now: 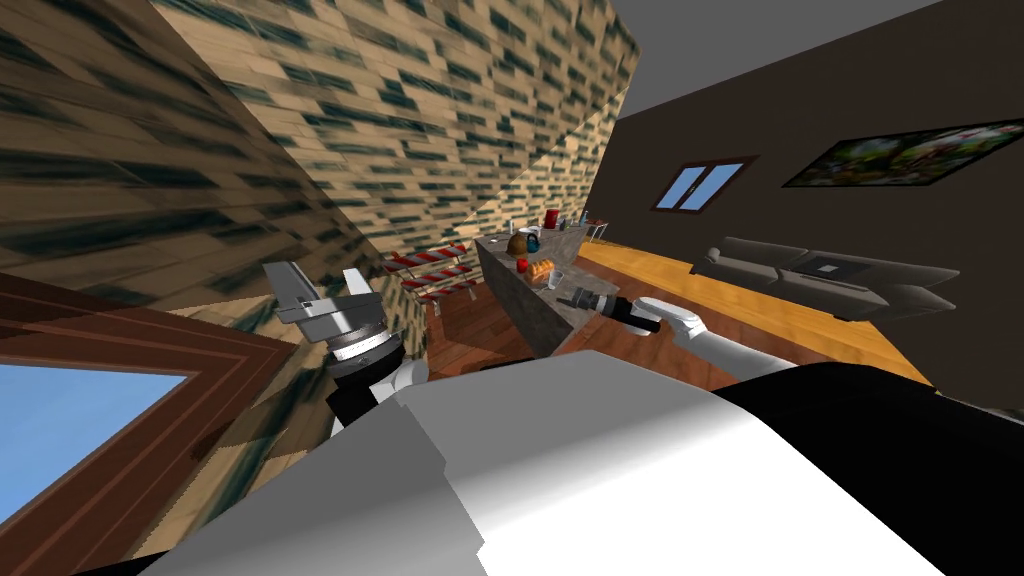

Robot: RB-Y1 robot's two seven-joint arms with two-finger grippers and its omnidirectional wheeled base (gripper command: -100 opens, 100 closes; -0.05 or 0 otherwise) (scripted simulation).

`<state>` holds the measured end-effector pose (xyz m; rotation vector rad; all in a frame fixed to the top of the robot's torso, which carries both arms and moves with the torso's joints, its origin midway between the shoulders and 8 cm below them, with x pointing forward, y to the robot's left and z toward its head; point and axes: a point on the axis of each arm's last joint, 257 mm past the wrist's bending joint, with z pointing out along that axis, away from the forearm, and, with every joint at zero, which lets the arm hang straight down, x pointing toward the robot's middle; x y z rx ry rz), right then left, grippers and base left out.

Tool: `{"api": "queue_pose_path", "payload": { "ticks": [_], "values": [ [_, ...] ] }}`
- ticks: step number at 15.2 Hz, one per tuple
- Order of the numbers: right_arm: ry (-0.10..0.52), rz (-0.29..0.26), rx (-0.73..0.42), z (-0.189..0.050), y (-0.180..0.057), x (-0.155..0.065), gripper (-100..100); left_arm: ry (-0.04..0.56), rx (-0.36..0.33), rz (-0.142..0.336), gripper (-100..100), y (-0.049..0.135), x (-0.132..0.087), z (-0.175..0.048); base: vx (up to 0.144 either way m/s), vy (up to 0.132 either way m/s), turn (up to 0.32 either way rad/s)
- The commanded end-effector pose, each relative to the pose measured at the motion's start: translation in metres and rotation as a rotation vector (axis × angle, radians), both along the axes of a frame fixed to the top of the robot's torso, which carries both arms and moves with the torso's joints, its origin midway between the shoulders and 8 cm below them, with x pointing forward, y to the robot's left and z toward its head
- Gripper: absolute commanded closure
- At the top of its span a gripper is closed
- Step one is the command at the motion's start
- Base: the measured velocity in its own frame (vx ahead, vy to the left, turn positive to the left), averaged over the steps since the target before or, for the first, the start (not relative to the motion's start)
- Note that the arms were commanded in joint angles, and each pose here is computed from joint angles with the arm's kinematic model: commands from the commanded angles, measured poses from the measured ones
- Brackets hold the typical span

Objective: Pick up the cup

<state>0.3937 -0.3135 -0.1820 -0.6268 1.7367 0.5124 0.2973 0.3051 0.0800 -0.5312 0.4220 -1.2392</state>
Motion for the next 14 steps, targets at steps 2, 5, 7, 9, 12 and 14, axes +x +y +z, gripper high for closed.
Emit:
{"api": "queue_pose_path", "payload": {
  "ticks": [2,5,7,9,12,14],
  "values": [
    [0.026,0.017,-0.108,-0.013,-0.022,-0.003,-100,0.000,0.000,0.000,0,0.000,0.000,0.000,0.051,0.036,0.070],
    [0.047,0.033,-0.197,-0.021,-0.040,-0.006,-100,0.000,0.000,0.000,0,0.000,0.000,0.000,0.062,0.043,0.084],
    [0.050,0.040,-0.218,-0.019,-0.043,-0.005,-100,0.000,0.000,0.000,0,0.000,0.000,0.000,0.056,0.046,0.079],
    [0.071,0.054,-0.300,-0.026,-0.061,-0.008,-100,0.000,0.000,0.000,0,0.000,0.000,0.000,0.067,0.050,0.098],
    [0.093,0.070,-0.383,-0.031,-0.081,-0.012,-100,0.000,0.000,0.000,0,0.000,0.000,0.000,0.058,0.028,0.085],
    [0.116,0.084,-0.456,-0.035,-0.099,-0.016,-100,0.000,0.000,0.000,0,0.000,0.000,0.000,0.086,0.052,0.124]
  ]
}}
